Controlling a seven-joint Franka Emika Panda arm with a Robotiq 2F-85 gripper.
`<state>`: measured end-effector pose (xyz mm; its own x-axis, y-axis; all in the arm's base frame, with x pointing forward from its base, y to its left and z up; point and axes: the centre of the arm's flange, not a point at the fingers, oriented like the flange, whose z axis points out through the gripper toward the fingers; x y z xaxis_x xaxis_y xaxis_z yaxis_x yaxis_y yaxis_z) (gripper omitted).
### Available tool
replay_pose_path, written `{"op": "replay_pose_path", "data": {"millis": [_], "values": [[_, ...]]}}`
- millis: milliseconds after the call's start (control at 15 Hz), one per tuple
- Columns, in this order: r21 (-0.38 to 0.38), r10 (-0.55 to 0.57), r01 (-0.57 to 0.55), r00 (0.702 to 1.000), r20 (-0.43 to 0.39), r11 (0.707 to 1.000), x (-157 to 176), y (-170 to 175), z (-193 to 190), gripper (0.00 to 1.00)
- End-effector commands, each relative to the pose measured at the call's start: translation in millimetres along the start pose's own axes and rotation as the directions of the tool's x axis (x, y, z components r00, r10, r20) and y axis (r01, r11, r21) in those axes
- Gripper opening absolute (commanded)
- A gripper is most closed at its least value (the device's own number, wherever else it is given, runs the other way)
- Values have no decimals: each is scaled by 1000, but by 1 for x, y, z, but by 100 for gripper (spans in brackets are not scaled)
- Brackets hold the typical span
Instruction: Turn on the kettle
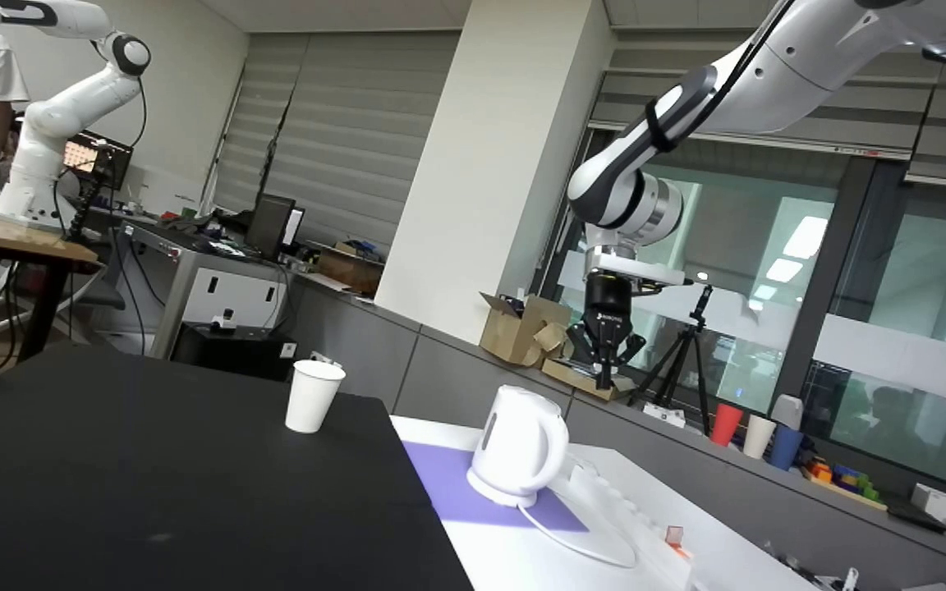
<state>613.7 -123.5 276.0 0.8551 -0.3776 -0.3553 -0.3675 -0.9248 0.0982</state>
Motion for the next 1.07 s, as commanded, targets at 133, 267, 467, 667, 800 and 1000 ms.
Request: {"op": "replay_pose_path", "data": {"millis": [133,267,467,667,800,1000], "values": [[1,0,0,1000,-2,1000,0,1,-1,1],[0,0,0,1000,-2,1000,0,1,-2,1],[-4,0,0,1000,-6,1000,4,1,1,0],[5,-15,15,998,-58,1000,6,-2,7,0],[16,-17,18,996,-85,1000,16,-4,11,0],[28,-21,23,995,-97,999,28,-3,20,0]]}}
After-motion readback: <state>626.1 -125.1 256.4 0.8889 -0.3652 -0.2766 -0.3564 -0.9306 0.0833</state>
